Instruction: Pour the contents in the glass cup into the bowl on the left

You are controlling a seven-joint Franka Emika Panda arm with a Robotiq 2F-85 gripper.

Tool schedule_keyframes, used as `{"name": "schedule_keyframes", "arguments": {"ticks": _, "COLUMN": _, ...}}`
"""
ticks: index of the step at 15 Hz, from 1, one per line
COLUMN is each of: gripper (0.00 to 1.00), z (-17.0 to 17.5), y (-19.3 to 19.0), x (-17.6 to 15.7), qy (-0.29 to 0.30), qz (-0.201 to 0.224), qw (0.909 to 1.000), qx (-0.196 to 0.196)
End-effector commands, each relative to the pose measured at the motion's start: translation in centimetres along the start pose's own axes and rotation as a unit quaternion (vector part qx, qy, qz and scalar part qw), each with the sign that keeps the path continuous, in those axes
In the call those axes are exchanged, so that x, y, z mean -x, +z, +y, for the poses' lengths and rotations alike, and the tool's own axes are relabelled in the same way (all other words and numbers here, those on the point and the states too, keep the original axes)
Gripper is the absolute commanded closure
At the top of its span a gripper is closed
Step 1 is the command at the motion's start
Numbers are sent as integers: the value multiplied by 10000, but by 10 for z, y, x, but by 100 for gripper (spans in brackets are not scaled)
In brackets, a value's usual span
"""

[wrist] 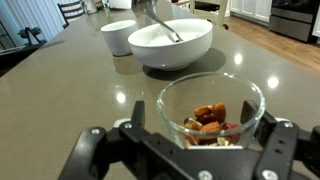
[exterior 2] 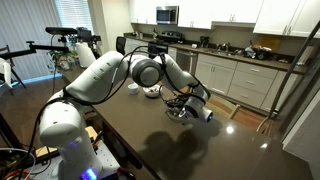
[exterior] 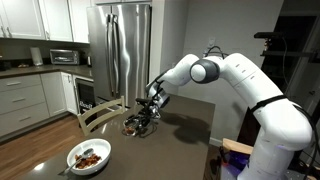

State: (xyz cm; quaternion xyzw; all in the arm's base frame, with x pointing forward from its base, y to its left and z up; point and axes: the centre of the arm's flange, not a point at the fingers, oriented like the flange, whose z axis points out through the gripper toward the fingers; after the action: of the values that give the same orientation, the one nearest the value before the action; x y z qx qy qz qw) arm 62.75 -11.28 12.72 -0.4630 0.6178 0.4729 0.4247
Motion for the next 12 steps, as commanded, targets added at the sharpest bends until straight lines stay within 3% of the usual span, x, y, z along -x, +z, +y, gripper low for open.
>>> {"name": "schedule_keyframes", "arguments": {"ticks": 1, "gripper": 0, "z": -2, "y": 6, "x": 0, "qy": -94, "qz": -45, "qw": 9998, "qx": 185}}
{"name": "schedule_keyframes", "arguments": {"ticks": 3, "gripper": 0, "z": -3, "y": 9, "x": -1, "qy": -94, "qz": -39, "qw": 9997, "qx": 217}}
{"name": "schedule_keyframes", "arguments": {"ticks": 4, "gripper": 25, "z": -3, "y": 10, "x": -1, "qy": -95, "qz": -42, "qw": 9997, "qx": 228}}
{"name": "schedule_keyframes", "arguments": {"ticks": 5, "gripper": 26, "z": -3, "y": 11, "x": -1, "qy": -97, "qz": -54, "qw": 9997, "qx": 236}}
{"name": "schedule_keyframes", "arguments": {"ticks": 8, "gripper": 46, "z": -3, "y": 12, "x": 0, "qy": -104, "qz": -57, "qw": 9996, "qx": 246}}
{"name": "schedule_keyframes", "arguments": {"ticks": 12, "gripper": 47, "z": -2, "y": 12, "x": 3, "qy": -73, "qz": -39, "qw": 9996, "qx": 254}}
